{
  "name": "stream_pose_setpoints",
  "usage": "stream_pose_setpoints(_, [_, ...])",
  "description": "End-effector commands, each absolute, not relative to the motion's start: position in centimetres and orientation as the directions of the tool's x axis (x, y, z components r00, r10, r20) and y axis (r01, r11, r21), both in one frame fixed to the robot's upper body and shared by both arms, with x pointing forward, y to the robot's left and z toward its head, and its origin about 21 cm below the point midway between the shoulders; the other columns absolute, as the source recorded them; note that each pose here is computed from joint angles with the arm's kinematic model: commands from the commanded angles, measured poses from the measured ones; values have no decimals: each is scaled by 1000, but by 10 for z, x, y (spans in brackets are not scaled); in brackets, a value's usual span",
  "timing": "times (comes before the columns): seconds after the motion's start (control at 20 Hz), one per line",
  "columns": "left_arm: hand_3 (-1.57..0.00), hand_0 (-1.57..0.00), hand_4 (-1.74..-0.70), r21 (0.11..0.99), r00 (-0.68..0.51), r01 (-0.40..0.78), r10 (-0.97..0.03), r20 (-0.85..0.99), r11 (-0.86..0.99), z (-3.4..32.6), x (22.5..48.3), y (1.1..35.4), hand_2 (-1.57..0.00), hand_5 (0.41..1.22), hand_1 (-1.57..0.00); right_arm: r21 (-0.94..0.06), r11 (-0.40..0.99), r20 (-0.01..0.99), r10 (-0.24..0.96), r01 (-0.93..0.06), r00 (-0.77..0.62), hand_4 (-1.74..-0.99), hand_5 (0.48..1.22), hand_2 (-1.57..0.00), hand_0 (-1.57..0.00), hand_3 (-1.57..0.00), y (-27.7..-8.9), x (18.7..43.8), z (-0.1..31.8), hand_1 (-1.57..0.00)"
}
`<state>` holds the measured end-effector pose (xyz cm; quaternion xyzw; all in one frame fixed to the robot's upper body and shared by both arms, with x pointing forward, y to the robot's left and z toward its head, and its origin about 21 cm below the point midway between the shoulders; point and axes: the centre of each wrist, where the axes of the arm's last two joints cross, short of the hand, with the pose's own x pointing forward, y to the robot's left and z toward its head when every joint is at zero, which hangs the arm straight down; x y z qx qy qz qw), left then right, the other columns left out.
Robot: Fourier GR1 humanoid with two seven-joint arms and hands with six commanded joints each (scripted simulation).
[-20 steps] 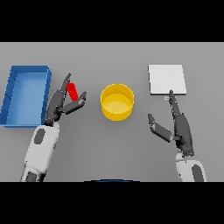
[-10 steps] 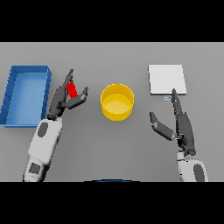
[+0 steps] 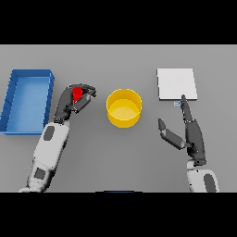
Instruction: Pick up the red beaker and tilt it to pour out 1 green nut into yellow bowl. Pick up the yellow bowl and place it on the metallic measuring scale.
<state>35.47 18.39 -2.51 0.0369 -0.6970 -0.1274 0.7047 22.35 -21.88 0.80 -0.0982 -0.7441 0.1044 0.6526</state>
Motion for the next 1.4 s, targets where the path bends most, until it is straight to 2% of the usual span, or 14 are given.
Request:
stream_pose_setpoints(0.0, [-1265,-1333,-1523,224,4,127,-226,974,966,-26,354,183,-1351,1148,-1343,-281,960,953,280,5,-119,-1259,646,1,1,1,-218,223,6,1])
stream_pose_setpoints(0.05, [-1326,-1380,-1505,227,12,126,-231,973,966,-25,352,181,-1395,1162,-1388,-288,957,950,287,9,-125,-1257,645,1,1,1,-216,223,7,1])
stream_pose_setpoints(0.1, [-1375,-1419,-1552,229,32,111,-234,972,967,-21,355,176,-1430,1159,-1425,-283,959,952,281,3,-124,-1258,644,1,1,1,-217,221,5,1])
stream_pose_setpoints(0.2, [-1446,-1473,-1620,193,-3,93,-193,981,977,-19,355,174,-1481,1140,-1477,-265,964,956,264,5,-125,-1260,643,1,1,1,-216,222,6,1])
stream_pose_setpoints(0.35, [-1507,-1521,-1679,143,-56,54,-141,989,988,-10,355,175,-1525,1122,-1523,-287,958,948,285,5,-139,-1258,646,1,1,1,-216,219,8,1])
stream_pose_setpoints(0.5, [-1538,-1545,-1709,188,-107,54,-182,978,981,9,356,178,-1547,1114,-1546,-295,955,944,293,7,-150,-1263,652,1,1,1,-215,220,8,1])
stream_pose_setpoints(0.6, [-1550,-1555,-1721,262,-135,88,-249,959,961,27,357,173,-1556,1114,-1555,-299,954,944,297,4,-146,-1262,658,1,1,1,-216,222,10,1])
stream_pose_setpoints(0.8, [-1562,-1564,-1733,486,-155,168,-464,872,857,51,359,168,-1565,1125,-1565,-321,947,937,319,10,-144,-1256,671,1,1,1,-220,218,8,1])
stream_pose_setpoints(1.1, [-1564,-1566,-1734,633,-145,199,-616,774,748,63,373,163,-1566,1114,-1566,-319,948,941,316,3,-121,-1254,680,1,1,1,-214,220,11,1])
stream_pose_setpoints(1.35, [-1569,-1569,-1739,871,-227,187,-843,487,454,74,381,147,-1569,1132,-1569,-304,953,946,301,-1,-121,-1255,689,1,1,1,-216,219,13,1])
